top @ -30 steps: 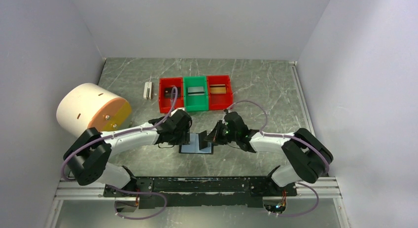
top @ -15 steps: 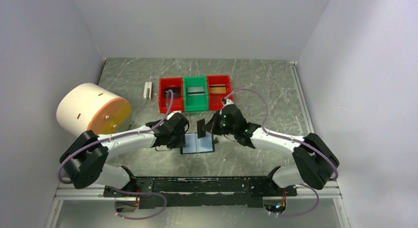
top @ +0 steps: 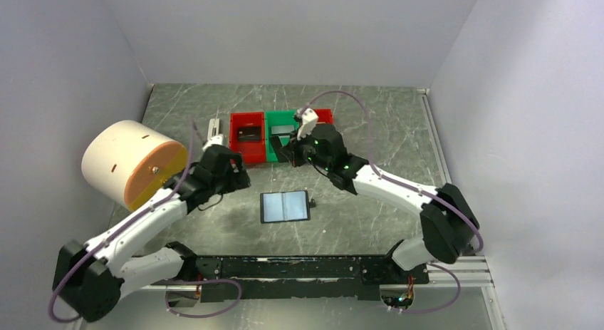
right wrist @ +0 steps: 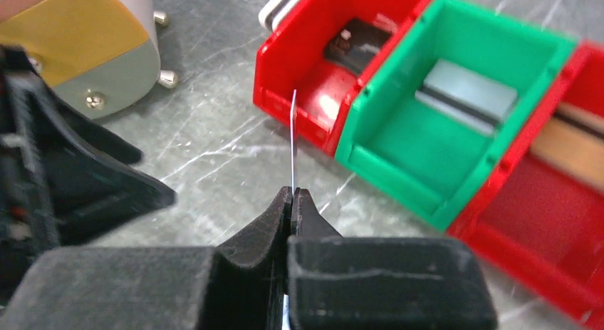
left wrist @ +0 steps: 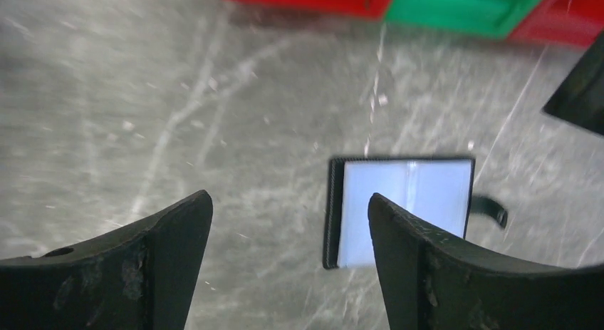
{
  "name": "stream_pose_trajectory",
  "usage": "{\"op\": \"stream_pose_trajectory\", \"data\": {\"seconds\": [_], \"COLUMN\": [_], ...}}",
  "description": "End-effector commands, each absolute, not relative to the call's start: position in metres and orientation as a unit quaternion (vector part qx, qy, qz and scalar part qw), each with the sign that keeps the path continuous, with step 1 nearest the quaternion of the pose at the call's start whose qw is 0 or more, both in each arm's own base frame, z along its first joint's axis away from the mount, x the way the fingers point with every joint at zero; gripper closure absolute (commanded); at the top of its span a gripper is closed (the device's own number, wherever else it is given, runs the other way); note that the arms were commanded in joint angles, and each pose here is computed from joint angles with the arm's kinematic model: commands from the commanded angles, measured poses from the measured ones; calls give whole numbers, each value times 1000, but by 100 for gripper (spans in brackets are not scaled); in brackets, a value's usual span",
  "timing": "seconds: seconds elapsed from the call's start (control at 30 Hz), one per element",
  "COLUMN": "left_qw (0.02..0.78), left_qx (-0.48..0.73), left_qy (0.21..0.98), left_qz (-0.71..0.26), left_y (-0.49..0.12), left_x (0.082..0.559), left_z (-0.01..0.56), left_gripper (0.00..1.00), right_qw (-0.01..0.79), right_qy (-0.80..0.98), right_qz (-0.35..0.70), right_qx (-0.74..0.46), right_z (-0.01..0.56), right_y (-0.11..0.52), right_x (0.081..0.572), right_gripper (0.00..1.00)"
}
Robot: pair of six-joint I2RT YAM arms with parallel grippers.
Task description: Take the credit cards out of the card holder
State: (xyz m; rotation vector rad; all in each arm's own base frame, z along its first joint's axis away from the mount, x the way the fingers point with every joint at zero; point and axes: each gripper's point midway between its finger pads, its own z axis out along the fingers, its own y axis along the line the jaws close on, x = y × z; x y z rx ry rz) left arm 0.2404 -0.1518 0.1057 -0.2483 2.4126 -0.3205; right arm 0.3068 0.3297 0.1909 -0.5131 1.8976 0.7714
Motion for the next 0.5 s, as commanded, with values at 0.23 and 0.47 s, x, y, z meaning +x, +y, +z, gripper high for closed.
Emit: {"op": "stream_pose_trajectory", "data": {"seconds": [0.23, 0.47], "left_qw": [450, 503], "left_qx": [-111, -106], "left_qy": [882, 849], "left_qz": [-87, -119], "left_y": [-79, -79], "left_x": [262, 256], "left_z": [177, 202], "left_gripper": [4, 0], "right_qw": [594, 600], "right_qy": [618, 601], "right_qz": [202, 115], "right_qx": [-475, -515], "right_z": [215, 189], "right_y": [417, 444], "right_x": [362, 408], "right_gripper": [100, 100]}}
